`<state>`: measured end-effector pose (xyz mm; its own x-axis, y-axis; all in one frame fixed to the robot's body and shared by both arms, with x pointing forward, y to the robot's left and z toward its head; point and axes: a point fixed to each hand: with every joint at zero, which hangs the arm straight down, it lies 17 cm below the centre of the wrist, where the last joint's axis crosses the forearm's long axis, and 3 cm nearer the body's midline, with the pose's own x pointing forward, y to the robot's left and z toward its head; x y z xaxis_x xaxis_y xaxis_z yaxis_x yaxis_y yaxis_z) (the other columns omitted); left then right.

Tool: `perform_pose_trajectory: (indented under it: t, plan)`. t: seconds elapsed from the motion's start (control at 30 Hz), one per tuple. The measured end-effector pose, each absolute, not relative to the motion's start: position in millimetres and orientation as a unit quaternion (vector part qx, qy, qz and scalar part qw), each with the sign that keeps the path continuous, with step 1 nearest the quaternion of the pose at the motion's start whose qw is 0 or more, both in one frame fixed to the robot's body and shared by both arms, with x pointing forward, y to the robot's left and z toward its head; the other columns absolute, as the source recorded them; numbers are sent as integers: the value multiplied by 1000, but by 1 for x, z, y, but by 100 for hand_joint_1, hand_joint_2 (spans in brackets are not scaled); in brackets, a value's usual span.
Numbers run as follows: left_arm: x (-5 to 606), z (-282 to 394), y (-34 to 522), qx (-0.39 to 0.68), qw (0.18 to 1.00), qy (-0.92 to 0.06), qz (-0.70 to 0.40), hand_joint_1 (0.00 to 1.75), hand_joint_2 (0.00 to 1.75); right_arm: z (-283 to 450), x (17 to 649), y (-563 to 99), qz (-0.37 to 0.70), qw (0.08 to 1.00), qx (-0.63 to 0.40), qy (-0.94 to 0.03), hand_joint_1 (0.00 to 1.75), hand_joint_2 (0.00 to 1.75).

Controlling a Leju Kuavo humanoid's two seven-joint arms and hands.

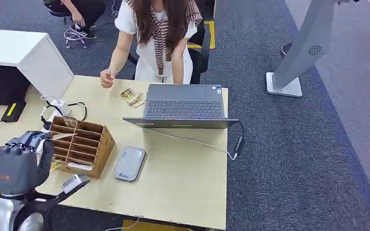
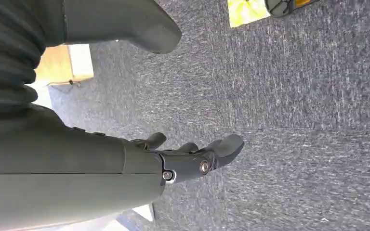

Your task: Pass the card to the sensor for recognition and then transmit it.

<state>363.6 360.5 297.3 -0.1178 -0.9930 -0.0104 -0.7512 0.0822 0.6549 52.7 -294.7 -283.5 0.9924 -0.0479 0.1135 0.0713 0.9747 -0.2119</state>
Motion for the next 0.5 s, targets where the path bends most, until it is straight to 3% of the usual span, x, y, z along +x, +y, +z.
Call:
perform_pose_trajectory:
  t: [0.23,0.5]
  plan:
    - [432,336,414,679,189,-659,-264,175,175,-282,63,-293,-17,992,-105,-67,0,175]
    - [496,361,435,708,206,-623,-261,175,175,-282,67,-291,-10,992,-100,-70,0,175]
